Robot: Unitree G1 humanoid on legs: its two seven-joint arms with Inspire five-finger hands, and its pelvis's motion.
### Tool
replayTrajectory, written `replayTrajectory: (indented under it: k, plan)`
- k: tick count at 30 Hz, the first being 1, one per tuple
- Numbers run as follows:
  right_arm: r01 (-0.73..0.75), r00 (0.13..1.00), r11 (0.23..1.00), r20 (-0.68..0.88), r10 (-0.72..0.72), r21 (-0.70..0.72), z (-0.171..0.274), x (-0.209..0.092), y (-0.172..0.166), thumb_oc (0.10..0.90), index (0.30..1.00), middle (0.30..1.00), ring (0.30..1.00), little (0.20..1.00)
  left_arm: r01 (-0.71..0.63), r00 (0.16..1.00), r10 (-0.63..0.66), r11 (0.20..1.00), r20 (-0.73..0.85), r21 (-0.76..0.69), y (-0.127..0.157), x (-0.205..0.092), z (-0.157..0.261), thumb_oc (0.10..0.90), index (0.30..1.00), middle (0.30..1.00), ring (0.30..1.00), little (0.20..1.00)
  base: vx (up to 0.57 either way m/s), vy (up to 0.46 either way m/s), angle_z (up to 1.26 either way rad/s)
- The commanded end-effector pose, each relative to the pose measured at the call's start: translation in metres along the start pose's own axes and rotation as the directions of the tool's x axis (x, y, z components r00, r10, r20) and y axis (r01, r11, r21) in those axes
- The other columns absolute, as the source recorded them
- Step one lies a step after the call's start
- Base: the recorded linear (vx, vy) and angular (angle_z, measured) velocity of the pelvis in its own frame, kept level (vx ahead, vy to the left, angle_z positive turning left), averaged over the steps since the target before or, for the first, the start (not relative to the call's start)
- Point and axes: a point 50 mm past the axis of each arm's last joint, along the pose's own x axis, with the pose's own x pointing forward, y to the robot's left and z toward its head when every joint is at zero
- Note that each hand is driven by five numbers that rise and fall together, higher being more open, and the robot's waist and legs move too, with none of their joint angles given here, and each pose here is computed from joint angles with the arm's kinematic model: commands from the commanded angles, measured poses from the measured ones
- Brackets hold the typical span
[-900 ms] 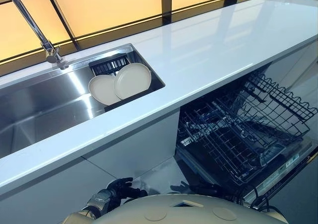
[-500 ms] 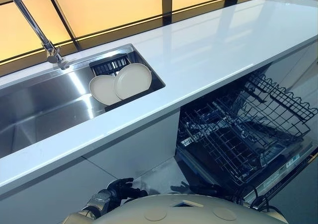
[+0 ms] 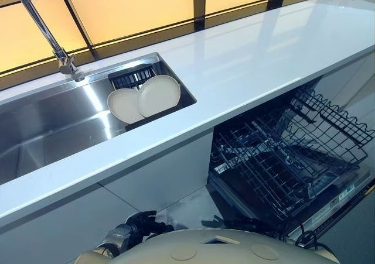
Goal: Pick up plates and place into dishwasher.
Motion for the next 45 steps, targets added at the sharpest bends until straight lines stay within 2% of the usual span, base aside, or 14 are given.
replayTrajectory:
  k: [1,4,7,10,14,20,29,32,35,37,39,42,44,45]
  plan:
    - [-0.017,1.0,1.0,0.005,0.017,-0.014,0.015,0.003,0.007,0.8,0.9,0.9,0.9,0.9,0.024,0.997,-0.02,0.998,-0.071,0.057,0.01,-0.001,-0.002,0.8,0.9,0.9,0.9,0.9,0.0,0.0,0.0]
    - [-0.013,1.0,1.0,0.014,0.014,-0.02,0.022,0.001,0.003,0.8,0.9,0.9,0.9,0.9,0.264,0.965,-0.262,0.951,0.034,-0.159,-0.002,-0.002,0.018,0.8,0.9,0.9,0.9,0.9,-0.01,0.038,-0.01]
    - [-0.006,1.0,1.0,0.019,0.006,-0.02,0.026,-0.001,-0.002,0.8,0.9,0.9,0.9,0.9,0.583,0.811,-0.515,0.75,0.278,-0.313,-0.021,-0.01,0.05,0.8,0.9,0.9,0.9,0.9,-0.01,0.036,-0.01]
    - [0.004,1.0,1.0,0.023,-0.004,-0.013,0.027,-0.003,-0.008,0.8,0.9,0.9,0.9,0.9,0.859,0.51,-0.687,0.438,0.517,-0.265,-0.042,-0.033,0.09,0.8,0.9,0.9,0.9,0.9,0.0,0.0,0.0]
    - [0.006,1.0,1.0,0.027,-0.006,-0.011,0.026,-0.004,-0.009,0.8,0.9,0.9,0.9,0.9,0.984,0.175,-0.759,0.148,0.627,-0.096,-0.057,-0.059,0.116,0.8,0.9,0.9,0.9,0.9,0.0,0.0,0.0]
    - [-0.016,0.999,1.0,0.034,0.017,-0.023,0.026,-0.001,-0.002,0.8,0.9,0.9,0.9,0.9,0.983,-0.174,-0.786,-0.097,0.593,0.159,-0.091,-0.096,0.149,0.8,0.9,0.9,0.9,0.9,-0.02,-0.01,0.0]
    - [-0.048,0.998,0.998,0.026,0.049,-0.041,0.024,0.003,0.011,0.8,0.9,0.9,0.9,0.9,0.844,-0.499,-0.799,-0.36,0.336,0.397,-0.145,-0.187,0.203,0.8,0.9,0.9,0.9,0.9,0.0,-0.017,0.02]
    - [-0.054,0.998,0.998,0.023,0.055,-0.039,0.023,0.004,0.015,0.8,0.9,0.9,0.9,0.9,0.68,-0.732,-0.602,-0.625,0.317,0.384,-0.153,-0.241,0.218,0.8,0.9,0.9,0.9,0.9,0.01,-0.022,0.0]
    - [-0.061,0.998,0.998,0.016,0.061,-0.036,0.019,0.006,0.021,0.8,0.9,0.9,0.9,0.9,0.496,-0.865,-0.369,-0.735,0.34,0.463,-0.143,-0.291,0.237,0.8,0.9,0.9,0.9,0.9,0.01,-0.027,-0.03]
    - [-0.061,0.998,0.997,0.011,0.061,-0.038,0.016,0.007,0.024,0.8,0.9,0.9,0.9,0.9,0.47,-0.879,-0.295,-0.67,0.374,0.574,-0.132,-0.308,0.25,0.8,0.9,0.9,0.9,0.9,0.0,0.0,0.0]
    - [-0.056,0.998,0.998,0.003,0.056,-0.035,0.013,0.007,0.024,0.8,0.9,0.9,0.9,0.9,0.503,-0.863,-0.244,-0.489,0.442,0.713,-0.117,-0.321,0.266,0.8,0.9,0.9,0.9,0.9,0.0,0.0,0.0]
    - [-0.038,0.999,0.999,-0.006,0.038,-0.039,0.009,0.006,0.018,0.8,0.9,0.9,0.9,0.9,0.584,-0.78,-0.221,0.076,0.585,0.808,-0.081,-0.329,0.284,0.8,0.9,0.9,0.9,0.9,0.02,0.017,-0.05]
    - [-0.016,1.0,0.999,-0.009,0.015,-0.035,0.002,0.003,0.01,0.8,0.9,0.9,0.9,0.9,0.539,-0.709,-0.157,0.509,0.688,0.672,-0.039,-0.331,0.289,0.8,0.9,0.9,0.9,0.9,0.04,0.04,-0.13]
    - [-0.009,1.0,0.999,-0.009,0.009,-0.031,0.0,0.003,0.008,0.8,0.9,0.9,0.9,0.9,0.505,-0.69,-0.137,0.613,0.711,0.607,-0.028,-0.333,0.289,0.8,0.9,0.9,0.9,0.9,0.05,0.041,-0.09]
